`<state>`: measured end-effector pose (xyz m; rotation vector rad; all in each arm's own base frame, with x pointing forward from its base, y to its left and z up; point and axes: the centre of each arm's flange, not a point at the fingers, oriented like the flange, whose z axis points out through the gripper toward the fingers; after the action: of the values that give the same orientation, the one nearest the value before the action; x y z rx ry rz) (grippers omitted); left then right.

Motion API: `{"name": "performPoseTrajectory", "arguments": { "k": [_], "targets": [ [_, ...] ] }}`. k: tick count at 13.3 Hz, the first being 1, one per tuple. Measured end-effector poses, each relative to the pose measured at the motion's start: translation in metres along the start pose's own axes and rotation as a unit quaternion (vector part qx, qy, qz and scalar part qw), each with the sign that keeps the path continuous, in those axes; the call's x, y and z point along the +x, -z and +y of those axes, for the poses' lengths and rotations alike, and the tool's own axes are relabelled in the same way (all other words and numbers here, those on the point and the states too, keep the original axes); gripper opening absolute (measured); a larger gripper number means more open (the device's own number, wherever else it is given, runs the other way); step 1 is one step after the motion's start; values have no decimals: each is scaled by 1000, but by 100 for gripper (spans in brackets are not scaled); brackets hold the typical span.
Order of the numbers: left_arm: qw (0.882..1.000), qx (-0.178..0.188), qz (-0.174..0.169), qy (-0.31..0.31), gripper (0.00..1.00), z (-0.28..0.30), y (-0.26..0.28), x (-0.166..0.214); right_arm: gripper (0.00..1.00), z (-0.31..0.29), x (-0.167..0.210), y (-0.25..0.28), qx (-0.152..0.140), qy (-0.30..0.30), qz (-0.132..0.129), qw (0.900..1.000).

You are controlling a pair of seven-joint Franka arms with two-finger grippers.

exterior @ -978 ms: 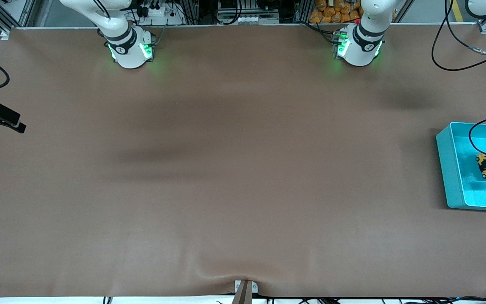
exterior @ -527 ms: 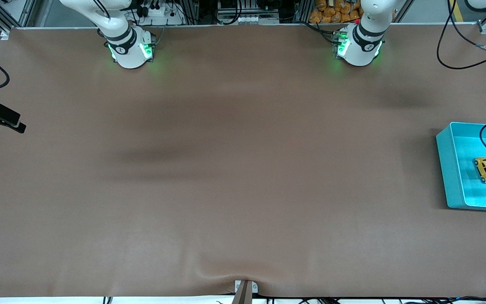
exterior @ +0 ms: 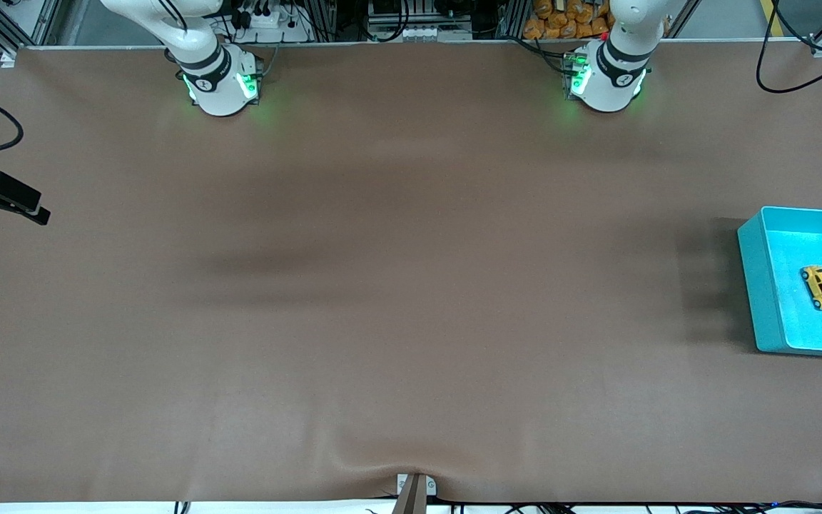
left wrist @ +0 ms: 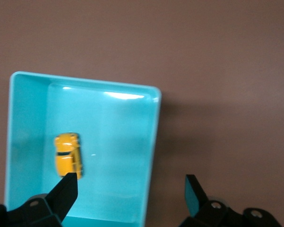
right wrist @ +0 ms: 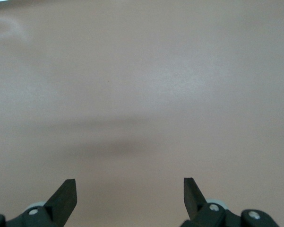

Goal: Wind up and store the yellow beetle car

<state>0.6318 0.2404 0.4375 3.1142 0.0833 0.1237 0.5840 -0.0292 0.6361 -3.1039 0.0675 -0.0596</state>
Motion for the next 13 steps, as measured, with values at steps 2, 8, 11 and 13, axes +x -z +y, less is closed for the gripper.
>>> {"name": "performPoseTrajectory", "arguments": {
  "k": [2,8,11,13],
  "targets": [
    [1000,-15,-4,23,100,57,16,8,100,0,0,0,0,0,0,1000],
    [999,-7,-47,14,100,204,74,-8,100,1,0,0,-2,-1,0,1000],
    [997,32,-63,-13,100,255,112,-34,100,2,0,0,-2,-2,0,1000],
    [997,49,-63,-15,100,264,148,-57,100,2,0,0,-2,-2,0,1000]
  ]
}}
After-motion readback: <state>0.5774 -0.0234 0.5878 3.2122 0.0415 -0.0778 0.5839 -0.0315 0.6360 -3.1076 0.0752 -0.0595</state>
